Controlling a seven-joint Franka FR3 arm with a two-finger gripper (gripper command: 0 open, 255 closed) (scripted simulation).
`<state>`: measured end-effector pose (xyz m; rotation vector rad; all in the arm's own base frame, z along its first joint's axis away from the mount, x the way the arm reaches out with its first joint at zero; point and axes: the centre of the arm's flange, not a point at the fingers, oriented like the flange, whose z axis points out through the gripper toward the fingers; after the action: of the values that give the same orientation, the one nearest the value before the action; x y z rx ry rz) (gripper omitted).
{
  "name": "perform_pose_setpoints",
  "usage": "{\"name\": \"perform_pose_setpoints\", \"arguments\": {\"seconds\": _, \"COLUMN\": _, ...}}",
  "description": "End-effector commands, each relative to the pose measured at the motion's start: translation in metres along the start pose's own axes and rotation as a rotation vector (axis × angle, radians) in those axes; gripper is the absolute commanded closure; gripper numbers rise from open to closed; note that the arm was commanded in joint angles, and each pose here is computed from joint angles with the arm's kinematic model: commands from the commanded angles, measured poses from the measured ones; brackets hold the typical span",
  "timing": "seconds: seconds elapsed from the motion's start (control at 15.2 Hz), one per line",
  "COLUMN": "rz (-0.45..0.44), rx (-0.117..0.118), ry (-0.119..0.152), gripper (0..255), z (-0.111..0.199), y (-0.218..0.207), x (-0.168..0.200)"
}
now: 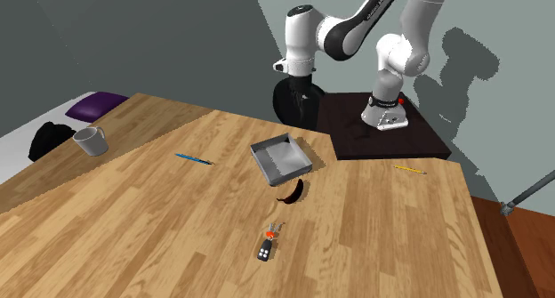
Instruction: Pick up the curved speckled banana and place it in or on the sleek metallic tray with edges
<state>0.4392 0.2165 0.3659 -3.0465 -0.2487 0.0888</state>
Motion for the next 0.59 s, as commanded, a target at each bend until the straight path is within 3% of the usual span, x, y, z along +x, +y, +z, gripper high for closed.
{"name": "perform_pose_setpoints", "arguments": {"seconds": 0.0, "rz": -0.013, "rx": 0.000, "ry": -0.005, "gripper": 0, "z": 0.017, "y": -0.018, "x": 0.011}}
{"name": "perform_pose_setpoints", "arguments": {"seconds": 0.53, "rz": -0.065, "rx": -0.002, "ry": -0.023, "gripper": 0, "z": 0.085, "y": -0.087, "x": 0.056}}
